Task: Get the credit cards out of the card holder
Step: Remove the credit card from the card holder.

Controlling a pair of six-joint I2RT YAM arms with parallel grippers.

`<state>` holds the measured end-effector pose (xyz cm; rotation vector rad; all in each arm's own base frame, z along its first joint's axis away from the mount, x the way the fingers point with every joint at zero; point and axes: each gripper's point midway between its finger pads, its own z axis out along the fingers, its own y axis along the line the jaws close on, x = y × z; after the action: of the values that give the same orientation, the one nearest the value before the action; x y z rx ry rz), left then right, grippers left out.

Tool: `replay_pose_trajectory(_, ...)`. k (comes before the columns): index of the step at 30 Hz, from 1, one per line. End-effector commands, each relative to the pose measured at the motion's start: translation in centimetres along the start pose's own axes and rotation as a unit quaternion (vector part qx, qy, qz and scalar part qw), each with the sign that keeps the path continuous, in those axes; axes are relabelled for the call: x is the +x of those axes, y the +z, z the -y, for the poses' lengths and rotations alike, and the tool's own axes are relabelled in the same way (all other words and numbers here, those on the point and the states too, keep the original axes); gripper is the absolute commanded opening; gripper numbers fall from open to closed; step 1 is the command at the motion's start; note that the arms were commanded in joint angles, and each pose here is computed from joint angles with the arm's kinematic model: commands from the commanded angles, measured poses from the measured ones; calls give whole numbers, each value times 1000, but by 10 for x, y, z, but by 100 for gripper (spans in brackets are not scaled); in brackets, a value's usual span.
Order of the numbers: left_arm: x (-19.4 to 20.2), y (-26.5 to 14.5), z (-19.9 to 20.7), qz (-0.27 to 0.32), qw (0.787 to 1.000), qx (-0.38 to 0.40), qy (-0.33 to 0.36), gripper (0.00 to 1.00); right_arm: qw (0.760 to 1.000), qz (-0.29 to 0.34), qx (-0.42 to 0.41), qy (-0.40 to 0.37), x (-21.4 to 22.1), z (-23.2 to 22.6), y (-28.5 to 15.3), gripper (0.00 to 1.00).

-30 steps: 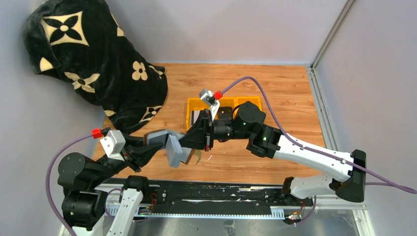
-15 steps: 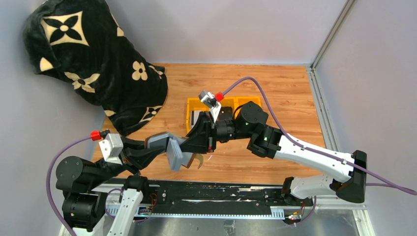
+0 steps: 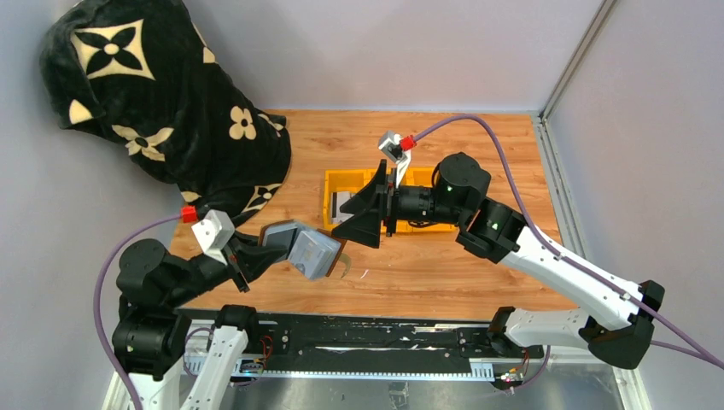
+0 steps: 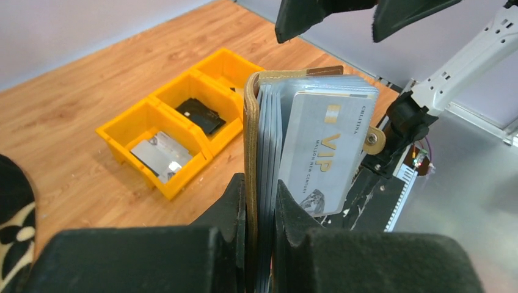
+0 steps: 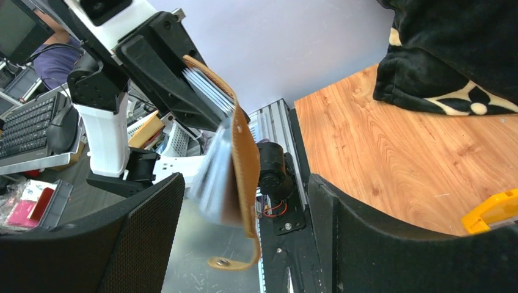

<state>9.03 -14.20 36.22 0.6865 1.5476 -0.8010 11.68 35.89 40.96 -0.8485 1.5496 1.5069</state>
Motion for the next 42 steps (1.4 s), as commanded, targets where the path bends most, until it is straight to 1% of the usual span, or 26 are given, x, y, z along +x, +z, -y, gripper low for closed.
replay_pose_trajectory(1,8,8,-7,-27,999,5,-30,0,1000,-15,-8,-14,-1,2,8,78)
replay_pose_trajectory(3,13,10,-10,-37,998,5,-46,0,999,-26,-34,-14,5,-2,18,78)
replay_pose_trajectory(9,18,13,-13,-50,997,8,-57,0,997,-76,-29,-1,32,10,41,79)
replay_pose_trajectory(17,18,14,-7,-58,996,27,-67,0,989,-119,-84,-3,57,-1,44,79)
replay_pose_trajectory(18,17,14,-5,-59,995,37,-72,0,989,-121,-88,-5,58,-2,43,74)
replay_pose_trajectory(19,17,15,-1,-61,994,50,-79,0,986,-129,-109,-6,62,-8,41,68)
replay_pose_trajectory(22,14,15,11,-64,989,88,-97,0,973,-142,-181,-7,67,-29,34,44)
replay_pose_trajectory(24,12,15,16,-66,986,108,-109,2,967,-154,-204,-4,71,-36,29,32)
replay_pose_trajectory(25,11,15,20,-68,983,122,-116,5,965,-159,-209,-4,73,-36,27,25)
replay_pose_trajectory(27,10,14,26,-71,979,142,-129,11,964,-165,-211,-5,75,-37,26,9)
replay_pose_trajectory(28,9,14,28,-72,977,147,-135,17,963,-164,-212,-6,75,-37,26,1)
replay_pose_trajectory(30,9,14,29,-75,974,155,-145,25,962,-167,-217,-6,76,-39,24,0)
replay_pose_trajectory(32,9,15,30,-78,971,160,-158,38,960,-168,-225,-7,77,-43,20,0)
replay_pose_trajectory(35,10,14,34,-85,964,177,-179,52,958,-164,-234,-15,75,-47,15,0)
replay_pose_trajectory(36,11,14,35,-87,962,182,-184,54,958,-161,-237,-17,74,-49,14,0)
replay_pose_trajectory(38,12,13,38,-89,958,193,-190,54,957,-157,-242,-22,73,-51,11,0)
replay_pose_trajectory(40,12,11,43,-89,955,209,-193,51,958,-154,-239,-26,71,-51,9,0)
replay_pose_trajectory(42,11,7,50,-89,949,229,-197,49,959,-150,-240,-31,69,-52,7,0)
